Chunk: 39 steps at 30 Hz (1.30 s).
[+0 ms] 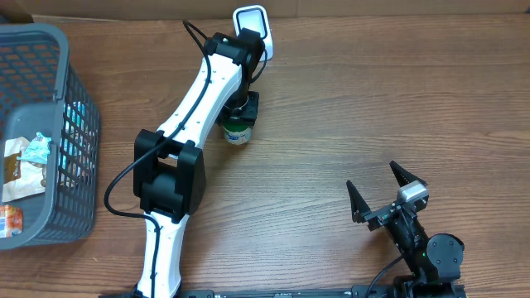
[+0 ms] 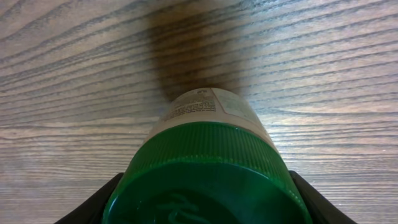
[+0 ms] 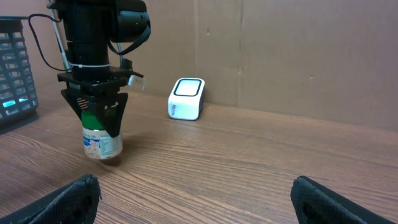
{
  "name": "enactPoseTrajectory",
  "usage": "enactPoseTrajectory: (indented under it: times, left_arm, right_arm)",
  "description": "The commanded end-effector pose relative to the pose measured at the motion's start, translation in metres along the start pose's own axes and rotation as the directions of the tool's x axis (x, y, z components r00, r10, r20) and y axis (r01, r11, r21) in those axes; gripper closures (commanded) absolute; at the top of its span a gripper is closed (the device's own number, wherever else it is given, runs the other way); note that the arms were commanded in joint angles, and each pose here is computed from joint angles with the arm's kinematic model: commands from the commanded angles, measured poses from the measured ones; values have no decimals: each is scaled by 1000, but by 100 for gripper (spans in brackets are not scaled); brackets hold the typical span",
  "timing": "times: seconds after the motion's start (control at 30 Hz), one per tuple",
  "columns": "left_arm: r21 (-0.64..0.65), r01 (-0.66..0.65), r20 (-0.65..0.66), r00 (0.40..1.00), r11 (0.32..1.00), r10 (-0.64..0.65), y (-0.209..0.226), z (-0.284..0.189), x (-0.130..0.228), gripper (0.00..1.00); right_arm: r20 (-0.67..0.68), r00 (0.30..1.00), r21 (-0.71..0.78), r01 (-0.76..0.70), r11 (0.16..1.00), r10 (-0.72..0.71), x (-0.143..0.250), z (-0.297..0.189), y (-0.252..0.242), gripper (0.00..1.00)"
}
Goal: Scan the item barcode
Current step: 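Set the jar down on the table in front of the scanner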
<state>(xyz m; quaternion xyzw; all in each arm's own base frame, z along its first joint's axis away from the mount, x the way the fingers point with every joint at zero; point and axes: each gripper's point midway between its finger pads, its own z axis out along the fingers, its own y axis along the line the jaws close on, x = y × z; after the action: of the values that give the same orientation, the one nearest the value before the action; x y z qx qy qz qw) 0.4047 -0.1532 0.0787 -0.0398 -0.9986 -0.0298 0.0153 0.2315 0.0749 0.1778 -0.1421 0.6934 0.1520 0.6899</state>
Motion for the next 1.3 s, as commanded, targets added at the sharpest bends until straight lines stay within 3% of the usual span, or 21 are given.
enactPoseTrajectory:
  times: [0.0,0.43,0.5,0.57,0.67,0.8,1.0,1.03,1.1,1.27]
  left_arm:
    - [18,23,-10,1000,1000,-23,-6,5,2,57]
    - [39,24,-88,996,999,-20,-10,37,21,50]
    - [48,8,-89,996,999,-4,-10,34,22,39]
    - [49,-5,-85,996,999,9,-9,27,22,16]
    - [51,-13,-67,998,999,16,-9,11,20,7]
    - [72,-10,17,1000,997,9,-7,-31,6,6]
    - [151,9,280,959,989,-51,10,-139,-14,5]
    - [167,16,333,940,986,-72,17,-161,-15,0]
    - [207,52,463,874,977,-145,47,-218,-10,0]
    - [278,230,590,725,933,-355,133,-287,19,0]
  right_arm:
    - [3,1000,9,-3,1000,3,2,0,-2,0]
    - [3,1000,9,-3,1000,3,2,0,-2,0]
    - [3,1000,9,-3,1000,3,2,0,-2,0]
    - [3,1000,9,-3,1000,3,2,0,-2,0]
    - [3,1000,9,-3,1000,3,2,0,-2,0]
    - [3,1000,9,-3,1000,3,2,0,-2,0]
    - [3,1000,9,-3,1000,3,2,0,-2,0]
    - [3,1000,9,-3,1000,3,2,0,-2,0]
    - [3,1000,9,-3,1000,3,2,0,-2,0]
    - [3,1000,9,-3,1000,3,2,0,-2,0]
